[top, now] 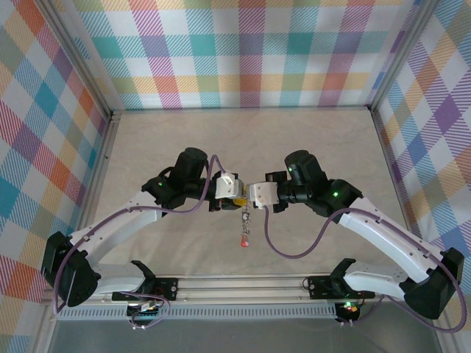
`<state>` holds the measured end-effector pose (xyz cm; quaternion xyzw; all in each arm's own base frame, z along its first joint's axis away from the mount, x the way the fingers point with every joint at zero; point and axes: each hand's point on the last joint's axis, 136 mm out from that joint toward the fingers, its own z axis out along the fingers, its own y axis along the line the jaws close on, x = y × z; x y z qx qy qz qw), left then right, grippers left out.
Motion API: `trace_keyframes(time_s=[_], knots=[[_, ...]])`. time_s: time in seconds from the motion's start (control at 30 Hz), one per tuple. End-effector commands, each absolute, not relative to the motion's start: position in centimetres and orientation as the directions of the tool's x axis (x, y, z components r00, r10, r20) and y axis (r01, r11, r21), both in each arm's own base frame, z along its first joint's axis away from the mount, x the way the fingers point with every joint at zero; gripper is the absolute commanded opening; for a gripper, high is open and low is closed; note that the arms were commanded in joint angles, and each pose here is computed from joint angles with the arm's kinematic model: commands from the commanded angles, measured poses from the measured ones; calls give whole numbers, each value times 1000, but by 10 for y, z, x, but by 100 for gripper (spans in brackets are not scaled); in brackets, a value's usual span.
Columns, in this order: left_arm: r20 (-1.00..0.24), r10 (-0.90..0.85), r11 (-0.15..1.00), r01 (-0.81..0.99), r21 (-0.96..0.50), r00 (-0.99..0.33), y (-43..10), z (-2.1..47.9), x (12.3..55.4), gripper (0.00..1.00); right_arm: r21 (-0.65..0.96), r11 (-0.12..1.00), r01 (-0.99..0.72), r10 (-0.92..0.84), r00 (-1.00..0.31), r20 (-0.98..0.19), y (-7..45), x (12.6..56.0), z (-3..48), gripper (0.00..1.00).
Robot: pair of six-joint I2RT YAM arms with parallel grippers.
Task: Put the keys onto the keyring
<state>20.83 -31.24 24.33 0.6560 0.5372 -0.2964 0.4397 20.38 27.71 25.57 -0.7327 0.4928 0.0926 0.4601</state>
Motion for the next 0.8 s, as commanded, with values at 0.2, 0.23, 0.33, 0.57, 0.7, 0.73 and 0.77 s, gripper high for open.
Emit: trace_keyframes(time_s=[0.2, 0.23, 0.33, 0.57, 0.7, 0.73, 0.77], knots=[[-849, 445, -120, 958, 261, 287, -309, 254, 191, 42, -600, -72, -797, -567, 528, -632, 284, 196, 274, 0], [-847, 450, -122, 959, 257, 285, -308, 253, 190, 43, -600, -71, -797, -568, 527, -632, 284, 196, 274, 0], [-847, 455, -120, 961, 250, 277, -306, 251, 188, 45, -600, -72, -797, -569, 527, -631, 283, 196, 273, 0], [-847, 458, -87, 962, 259, 269, -306, 252, 194, 35, -598, -72, -798, -569, 525, -633, 283, 195, 272, 0], [-849, 454, -91, 962, 258, 270, -307, 253, 194, 27, -598, -72, -798, -568, 526, -633, 283, 195, 272, 0], [-849, 453, -93, 962, 258, 271, -308, 253, 194, 26, -597, -73, -799, -569, 525, -634, 283, 195, 272, 0], [-850, 454, -96, 963, 253, 268, -308, 253, 194, 25, -596, -73, -800, -570, 524, -634, 283, 195, 271, 0]])
